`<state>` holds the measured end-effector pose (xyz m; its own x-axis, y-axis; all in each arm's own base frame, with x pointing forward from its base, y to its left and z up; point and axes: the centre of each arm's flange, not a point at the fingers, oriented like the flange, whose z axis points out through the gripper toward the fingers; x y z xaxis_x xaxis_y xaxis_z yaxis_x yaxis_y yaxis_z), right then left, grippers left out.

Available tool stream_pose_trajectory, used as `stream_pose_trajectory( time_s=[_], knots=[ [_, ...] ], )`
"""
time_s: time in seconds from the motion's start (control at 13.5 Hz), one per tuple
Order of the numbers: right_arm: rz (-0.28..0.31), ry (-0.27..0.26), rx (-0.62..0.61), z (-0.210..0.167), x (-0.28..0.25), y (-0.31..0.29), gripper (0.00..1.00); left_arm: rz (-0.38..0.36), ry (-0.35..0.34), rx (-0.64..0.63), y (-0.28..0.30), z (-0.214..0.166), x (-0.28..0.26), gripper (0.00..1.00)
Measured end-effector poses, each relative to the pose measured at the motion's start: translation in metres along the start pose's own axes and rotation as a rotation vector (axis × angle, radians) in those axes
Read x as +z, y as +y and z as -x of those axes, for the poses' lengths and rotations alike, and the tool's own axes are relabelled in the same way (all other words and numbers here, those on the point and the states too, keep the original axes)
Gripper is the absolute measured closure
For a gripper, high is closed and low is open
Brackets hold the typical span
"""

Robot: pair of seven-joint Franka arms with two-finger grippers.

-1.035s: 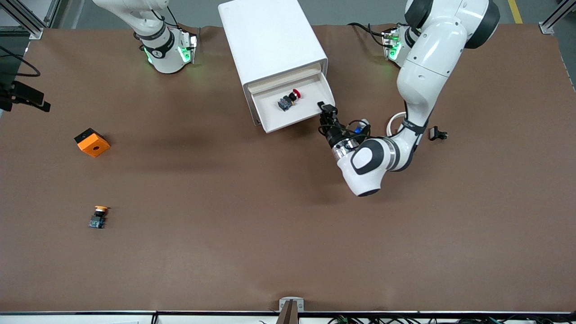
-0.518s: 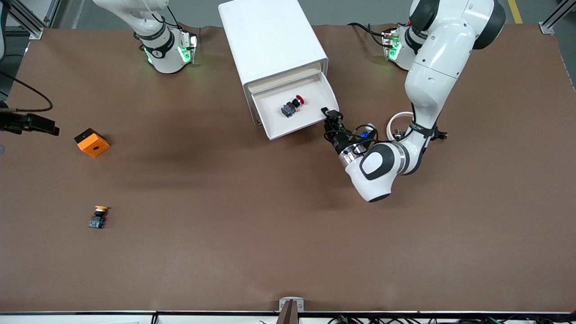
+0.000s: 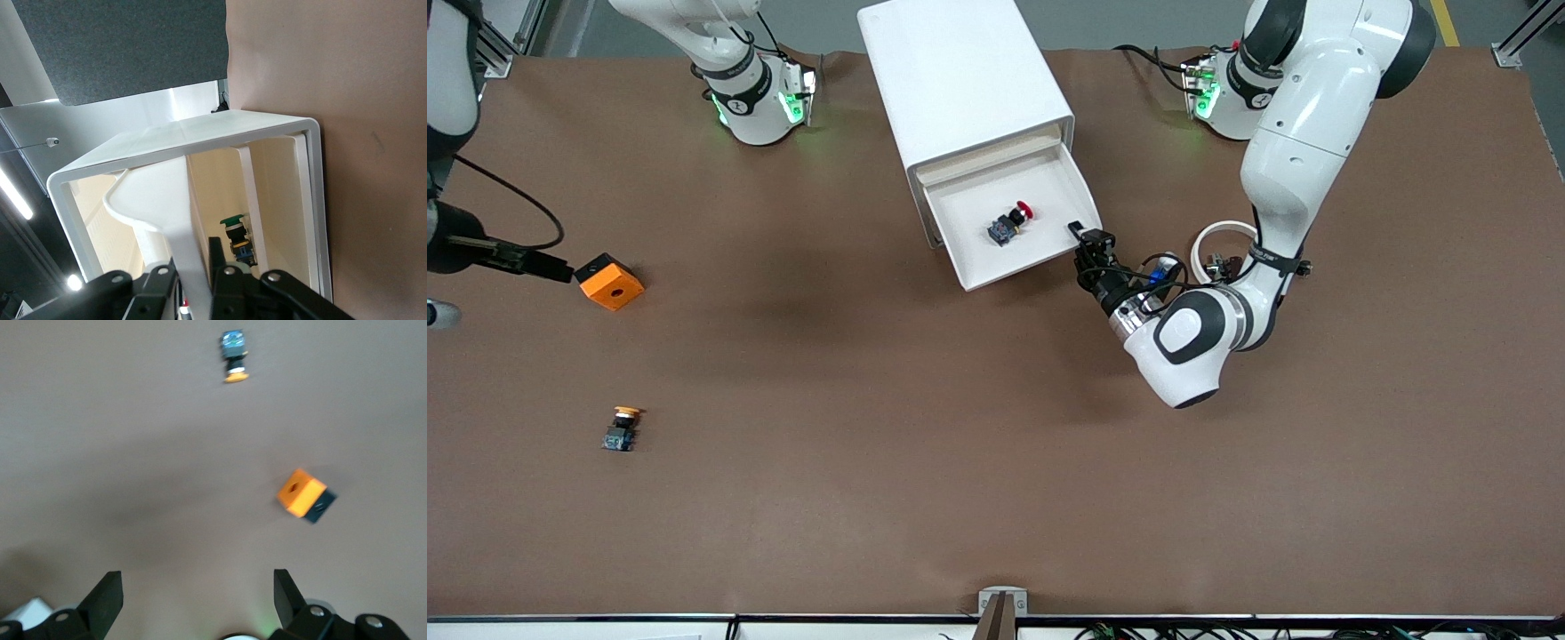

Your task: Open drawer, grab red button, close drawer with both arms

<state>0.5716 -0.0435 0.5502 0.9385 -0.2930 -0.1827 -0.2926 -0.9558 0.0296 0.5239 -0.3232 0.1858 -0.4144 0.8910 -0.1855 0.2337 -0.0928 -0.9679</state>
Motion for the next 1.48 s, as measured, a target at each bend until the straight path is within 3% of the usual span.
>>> stream_pose_trajectory(
  time_s=[0.22, 0.59, 0.89, 1.18, 1.48],
  knots=[
    [-0.072, -0.007, 0.121, 0.020, -0.016, -0.029, 0.00, 0.005, -0.009, 0.005, -0.001, -0.002, -0.006, 0.48],
    [-0.063, 0.033, 0.282, 0.085, -0.021, -0.170, 0.00, 0.049, -0.023, 0.134, -0.009, 0.001, -0.027, 0.00],
    [-0.088, 0.070, 0.414, 0.133, -0.001, -0.263, 0.00, 0.117, 0.019, 0.346, -0.020, 0.009, -0.044, 0.00],
    [-0.089, 0.083, 0.493, 0.175, 0.061, -0.360, 0.00, 0.284, 0.090, 0.652, -0.044, 0.013, -0.080, 0.00],
    [-0.075, 0.100, 0.479, 0.206, 0.147, -0.439, 0.00, 0.483, 0.223, 0.955, -0.066, 0.015, -0.122, 0.00]
  ],
)
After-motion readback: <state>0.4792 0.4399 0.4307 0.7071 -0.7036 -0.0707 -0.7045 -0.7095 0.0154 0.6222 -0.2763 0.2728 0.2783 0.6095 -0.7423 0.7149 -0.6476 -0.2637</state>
